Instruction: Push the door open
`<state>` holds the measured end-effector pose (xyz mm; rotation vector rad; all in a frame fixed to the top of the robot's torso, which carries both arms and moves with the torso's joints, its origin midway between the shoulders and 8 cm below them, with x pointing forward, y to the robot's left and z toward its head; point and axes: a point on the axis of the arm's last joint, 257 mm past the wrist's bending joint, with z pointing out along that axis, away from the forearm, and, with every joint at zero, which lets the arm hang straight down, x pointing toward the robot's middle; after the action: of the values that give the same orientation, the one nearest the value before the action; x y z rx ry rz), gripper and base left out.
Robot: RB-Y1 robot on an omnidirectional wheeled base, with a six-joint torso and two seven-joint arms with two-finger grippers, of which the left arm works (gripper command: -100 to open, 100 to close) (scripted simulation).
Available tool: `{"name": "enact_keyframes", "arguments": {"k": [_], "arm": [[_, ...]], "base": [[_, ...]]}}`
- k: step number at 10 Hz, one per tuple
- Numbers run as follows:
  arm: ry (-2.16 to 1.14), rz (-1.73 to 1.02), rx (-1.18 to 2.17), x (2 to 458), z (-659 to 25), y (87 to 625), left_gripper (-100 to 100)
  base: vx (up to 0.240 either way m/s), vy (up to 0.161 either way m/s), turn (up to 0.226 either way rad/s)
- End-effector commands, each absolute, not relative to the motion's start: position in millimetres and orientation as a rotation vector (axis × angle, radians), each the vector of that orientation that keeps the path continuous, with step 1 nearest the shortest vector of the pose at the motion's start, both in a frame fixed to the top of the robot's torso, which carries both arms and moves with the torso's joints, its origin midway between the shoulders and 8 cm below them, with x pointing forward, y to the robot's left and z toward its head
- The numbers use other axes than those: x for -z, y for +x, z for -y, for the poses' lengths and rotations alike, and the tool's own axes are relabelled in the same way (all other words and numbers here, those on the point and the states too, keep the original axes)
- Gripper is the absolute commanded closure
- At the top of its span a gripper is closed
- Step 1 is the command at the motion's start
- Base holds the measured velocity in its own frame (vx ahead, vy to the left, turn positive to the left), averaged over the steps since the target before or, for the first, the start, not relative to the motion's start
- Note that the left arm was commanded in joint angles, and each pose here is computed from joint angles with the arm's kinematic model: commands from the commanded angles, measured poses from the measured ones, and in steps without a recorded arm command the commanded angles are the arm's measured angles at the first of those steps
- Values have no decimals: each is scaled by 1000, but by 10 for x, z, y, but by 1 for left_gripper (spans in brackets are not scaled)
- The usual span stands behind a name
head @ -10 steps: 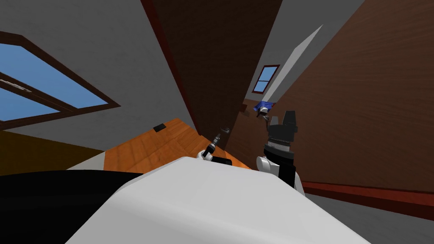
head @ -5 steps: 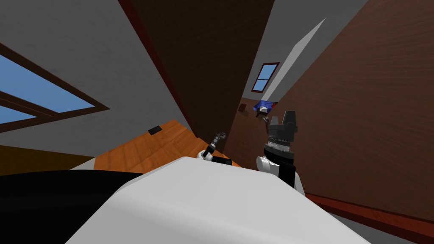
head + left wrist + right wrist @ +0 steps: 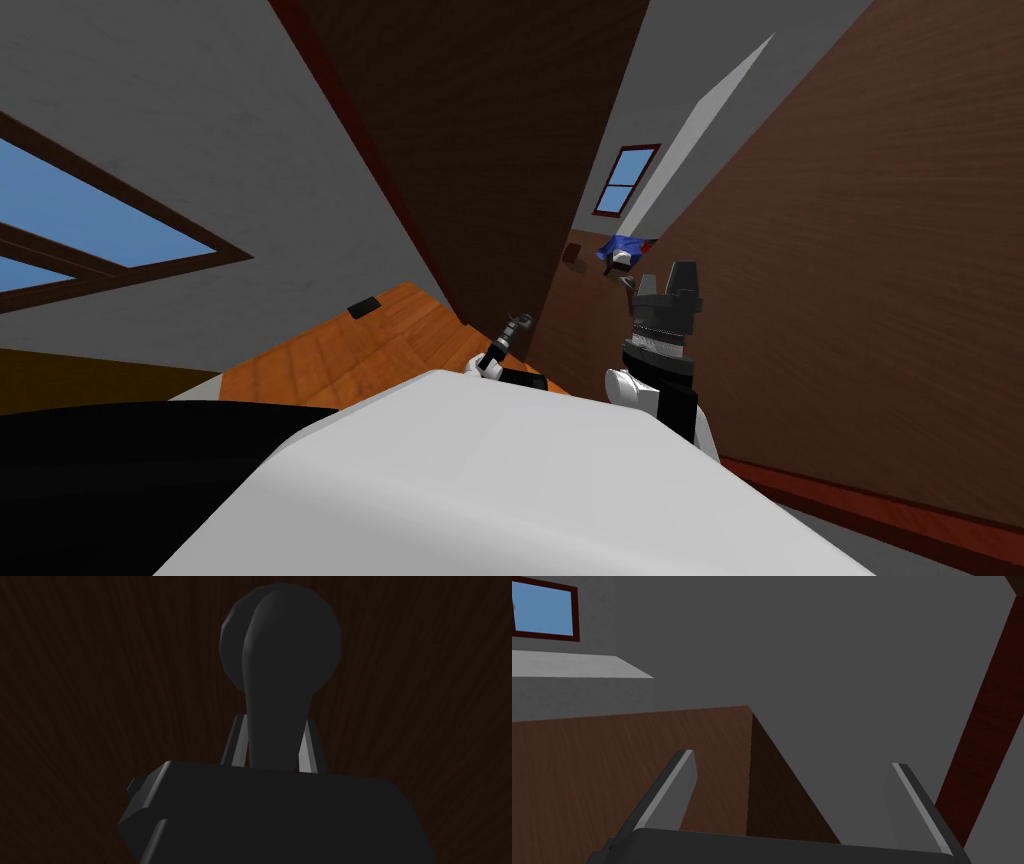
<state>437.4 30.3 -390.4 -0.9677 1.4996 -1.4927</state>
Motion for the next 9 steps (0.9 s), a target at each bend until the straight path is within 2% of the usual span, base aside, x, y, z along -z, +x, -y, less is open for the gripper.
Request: {"name": "enact_keyframes", "arguments": {"k": [1, 2, 5, 9], "arm": [[-973, -1506, 1488, 3942, -316, 4344, 100], [-973, -1506, 1488, 3942, -316, 4344, 100], [-980, -1484, 1457, 3926, -495, 4438, 100], [-1002, -1457, 1411, 3941, -750, 4526, 100]], "base": [[0, 0, 0], [0, 0, 0], [124, -74, 23], [137, -123, 40]]}}
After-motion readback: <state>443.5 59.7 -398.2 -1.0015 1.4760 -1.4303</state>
